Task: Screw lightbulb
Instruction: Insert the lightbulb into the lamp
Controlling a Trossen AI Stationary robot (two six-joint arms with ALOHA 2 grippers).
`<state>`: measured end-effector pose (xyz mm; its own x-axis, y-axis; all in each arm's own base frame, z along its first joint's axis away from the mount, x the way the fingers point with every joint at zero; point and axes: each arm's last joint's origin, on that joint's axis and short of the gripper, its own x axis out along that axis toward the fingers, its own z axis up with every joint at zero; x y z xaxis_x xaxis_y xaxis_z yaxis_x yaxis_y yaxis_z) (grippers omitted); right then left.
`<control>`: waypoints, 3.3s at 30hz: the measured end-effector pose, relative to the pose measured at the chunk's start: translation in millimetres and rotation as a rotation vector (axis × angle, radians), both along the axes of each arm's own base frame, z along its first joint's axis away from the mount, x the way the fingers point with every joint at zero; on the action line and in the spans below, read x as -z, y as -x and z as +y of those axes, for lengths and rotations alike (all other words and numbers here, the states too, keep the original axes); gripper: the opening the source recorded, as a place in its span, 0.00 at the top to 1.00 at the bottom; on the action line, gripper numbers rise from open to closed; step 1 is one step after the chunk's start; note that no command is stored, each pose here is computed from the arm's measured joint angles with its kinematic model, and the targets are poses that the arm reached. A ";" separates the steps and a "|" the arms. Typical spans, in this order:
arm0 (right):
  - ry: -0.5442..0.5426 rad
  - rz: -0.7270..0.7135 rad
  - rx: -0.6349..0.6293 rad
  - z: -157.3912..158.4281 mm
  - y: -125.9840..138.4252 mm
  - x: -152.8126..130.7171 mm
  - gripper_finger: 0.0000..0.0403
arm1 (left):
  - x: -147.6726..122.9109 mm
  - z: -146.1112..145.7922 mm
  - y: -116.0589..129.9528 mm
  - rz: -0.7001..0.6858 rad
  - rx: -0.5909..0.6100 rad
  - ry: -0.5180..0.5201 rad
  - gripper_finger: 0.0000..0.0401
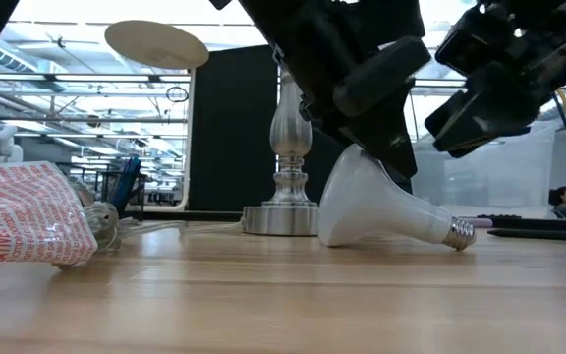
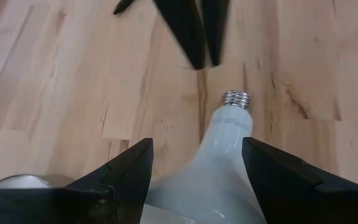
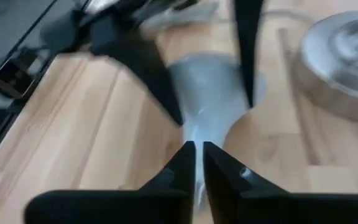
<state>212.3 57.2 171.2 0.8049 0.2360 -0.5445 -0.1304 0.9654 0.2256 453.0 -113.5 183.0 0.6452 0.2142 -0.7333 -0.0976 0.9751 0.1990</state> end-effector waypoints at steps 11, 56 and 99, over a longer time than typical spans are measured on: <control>0.053 0.016 -0.017 22.1 -17.9 -1.0 0.46 | -41.7 -7.3 9.9 -0.107 0.024 0.018 0.38; 0.314 0.178 -0.057 62.5 -99.0 8.5 0.64 | -165.9 -83.7 110.6 -0.527 -0.261 -0.330 0.38; 0.573 -0.754 0.305 -70.6 -76.6 -227.4 0.64 | -221.9 -35.3 155.7 -0.586 -0.499 -0.446 0.99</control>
